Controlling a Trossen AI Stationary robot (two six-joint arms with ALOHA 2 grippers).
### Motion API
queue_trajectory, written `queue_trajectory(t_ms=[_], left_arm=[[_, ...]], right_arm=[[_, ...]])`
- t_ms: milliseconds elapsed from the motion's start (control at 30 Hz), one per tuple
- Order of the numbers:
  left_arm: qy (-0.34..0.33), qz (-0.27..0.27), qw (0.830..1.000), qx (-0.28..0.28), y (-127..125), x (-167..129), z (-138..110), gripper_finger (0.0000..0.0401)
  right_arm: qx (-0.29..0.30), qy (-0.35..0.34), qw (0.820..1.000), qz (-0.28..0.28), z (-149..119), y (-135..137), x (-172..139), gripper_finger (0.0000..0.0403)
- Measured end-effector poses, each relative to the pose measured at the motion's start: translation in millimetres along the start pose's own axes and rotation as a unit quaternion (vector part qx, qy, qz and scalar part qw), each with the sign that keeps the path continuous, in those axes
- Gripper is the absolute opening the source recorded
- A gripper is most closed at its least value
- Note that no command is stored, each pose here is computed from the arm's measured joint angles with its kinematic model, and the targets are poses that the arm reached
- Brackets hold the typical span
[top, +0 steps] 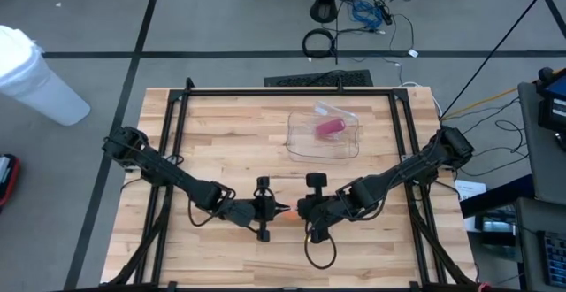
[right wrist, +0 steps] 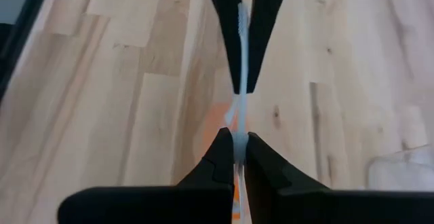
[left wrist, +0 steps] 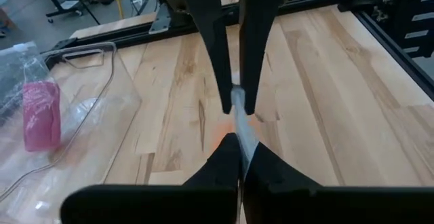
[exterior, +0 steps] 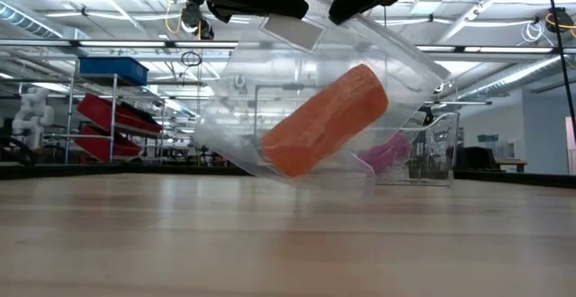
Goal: Roll bandage
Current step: Close the transparent zip bag
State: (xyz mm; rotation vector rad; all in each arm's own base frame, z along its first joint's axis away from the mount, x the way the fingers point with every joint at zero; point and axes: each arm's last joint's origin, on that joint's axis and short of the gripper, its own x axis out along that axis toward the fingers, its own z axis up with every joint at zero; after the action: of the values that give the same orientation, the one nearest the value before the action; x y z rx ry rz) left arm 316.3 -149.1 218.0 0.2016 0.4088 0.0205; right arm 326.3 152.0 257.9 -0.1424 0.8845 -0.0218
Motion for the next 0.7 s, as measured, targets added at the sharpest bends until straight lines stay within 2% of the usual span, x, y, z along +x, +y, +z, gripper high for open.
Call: queue_trajectory(t_ms=[200, 533, 700], left_arm=[[-0.002, 0.004, 1.0, 0.004, -5, -4, 0, 0.0001], [-0.025, 0.031, 0.999, 0.008, -11, -33, 15, 0.0], [-0.026, 0.044, 0.999, 0.013, -12, -41, 17, 0.0]], right_arm=[[0.002, 0.012, 1.0, 0.01, -3, 1, -3, 0.0002], [0.026, 0.009, 0.999, 0.021, -5, -1, -27, 0.0002], [0.04, 0.03, 0.999, 0.017, -11, 2, -33, 0.0002]])
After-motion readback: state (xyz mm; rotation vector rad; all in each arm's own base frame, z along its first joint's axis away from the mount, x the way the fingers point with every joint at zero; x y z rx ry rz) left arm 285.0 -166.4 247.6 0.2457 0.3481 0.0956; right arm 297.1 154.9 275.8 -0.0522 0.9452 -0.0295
